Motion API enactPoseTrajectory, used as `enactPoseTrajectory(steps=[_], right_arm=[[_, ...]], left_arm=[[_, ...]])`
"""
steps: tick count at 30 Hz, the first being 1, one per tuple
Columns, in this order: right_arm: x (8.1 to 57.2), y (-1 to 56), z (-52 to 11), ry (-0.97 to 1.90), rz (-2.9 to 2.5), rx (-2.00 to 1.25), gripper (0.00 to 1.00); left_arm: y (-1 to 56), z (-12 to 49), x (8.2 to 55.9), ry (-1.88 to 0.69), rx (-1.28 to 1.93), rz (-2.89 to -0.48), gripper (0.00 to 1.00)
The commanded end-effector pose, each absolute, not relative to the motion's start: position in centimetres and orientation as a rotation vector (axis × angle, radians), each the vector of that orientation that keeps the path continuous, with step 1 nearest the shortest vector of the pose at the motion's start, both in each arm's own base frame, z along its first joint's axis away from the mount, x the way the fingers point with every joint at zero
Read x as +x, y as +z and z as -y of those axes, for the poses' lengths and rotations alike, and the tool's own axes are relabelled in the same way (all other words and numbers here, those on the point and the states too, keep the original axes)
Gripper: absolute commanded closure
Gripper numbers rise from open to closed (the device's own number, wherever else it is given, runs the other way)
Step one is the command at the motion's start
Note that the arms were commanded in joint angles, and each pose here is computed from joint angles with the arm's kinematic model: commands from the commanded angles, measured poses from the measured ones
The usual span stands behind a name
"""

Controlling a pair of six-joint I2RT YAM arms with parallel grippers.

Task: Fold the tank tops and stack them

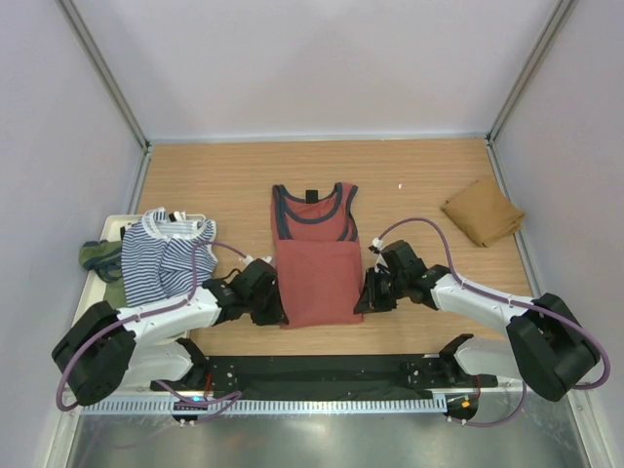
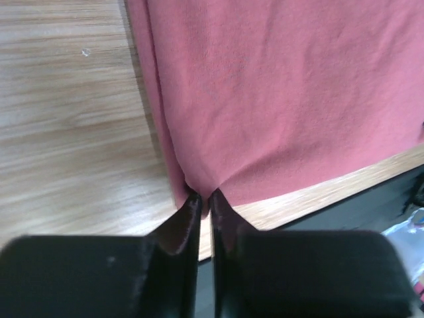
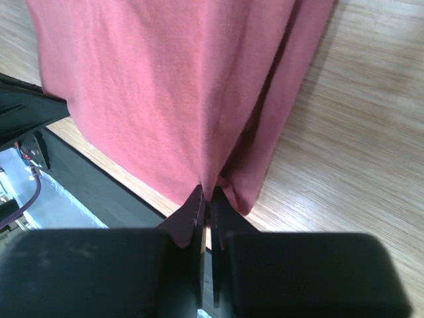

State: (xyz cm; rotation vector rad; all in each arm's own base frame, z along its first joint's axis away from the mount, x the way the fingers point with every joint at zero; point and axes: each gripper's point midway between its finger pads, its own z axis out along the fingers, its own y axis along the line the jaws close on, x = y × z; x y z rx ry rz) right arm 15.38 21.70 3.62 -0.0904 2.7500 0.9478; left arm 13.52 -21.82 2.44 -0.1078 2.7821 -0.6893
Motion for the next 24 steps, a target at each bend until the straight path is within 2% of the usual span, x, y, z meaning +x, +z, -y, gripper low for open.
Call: enactPoseTrajectory(steps=[1, 3, 10, 12, 13, 14, 15, 24], right_arm=[[15.1, 3.1, -21.3, 0.919, -2.753, -0.119, 0.94], [14.9, 2.2, -20.6, 0.858, -2.786, -0.126, 0.98], [14.9, 0.9, -19.2, 0.739, -2.824, -0.035, 0.98], [15.0, 1.2, -19.2, 0.742, -2.811, -0.029, 0.73], [14.9, 1.2, -19.2, 0.748, -2.811, -0.029, 0.64], [15.0, 1.5, -19.3, 0.756, -2.798, -0.035, 0.53], [14.9, 1.5, -19.2, 0.759, -2.798, -0.032, 0.5], [14.3, 1.9, -19.8, 0.82, -2.791, -0.051, 0.5]], left_arm=[[2.1, 22.4, 13.6, -0.736, -0.09, -2.769, 0.93], [1.4, 21.5, 13.2, -0.697, -0.099, -2.781, 1.0], [0.4, 19.4, 12.0, -0.636, -0.144, -2.788, 1.0], [0.6, 19.4, 12.0, -0.645, -0.147, -2.781, 0.99], [0.7, 19.6, 11.9, -0.656, -0.144, -2.784, 0.94], [0.9, 19.7, 12.0, -0.67, -0.141, -2.779, 0.84], [1.1, 19.9, 12.0, -0.683, -0.136, -2.775, 0.81], [2.0, 19.8, 12.0, -0.704, -0.141, -2.749, 0.58]])
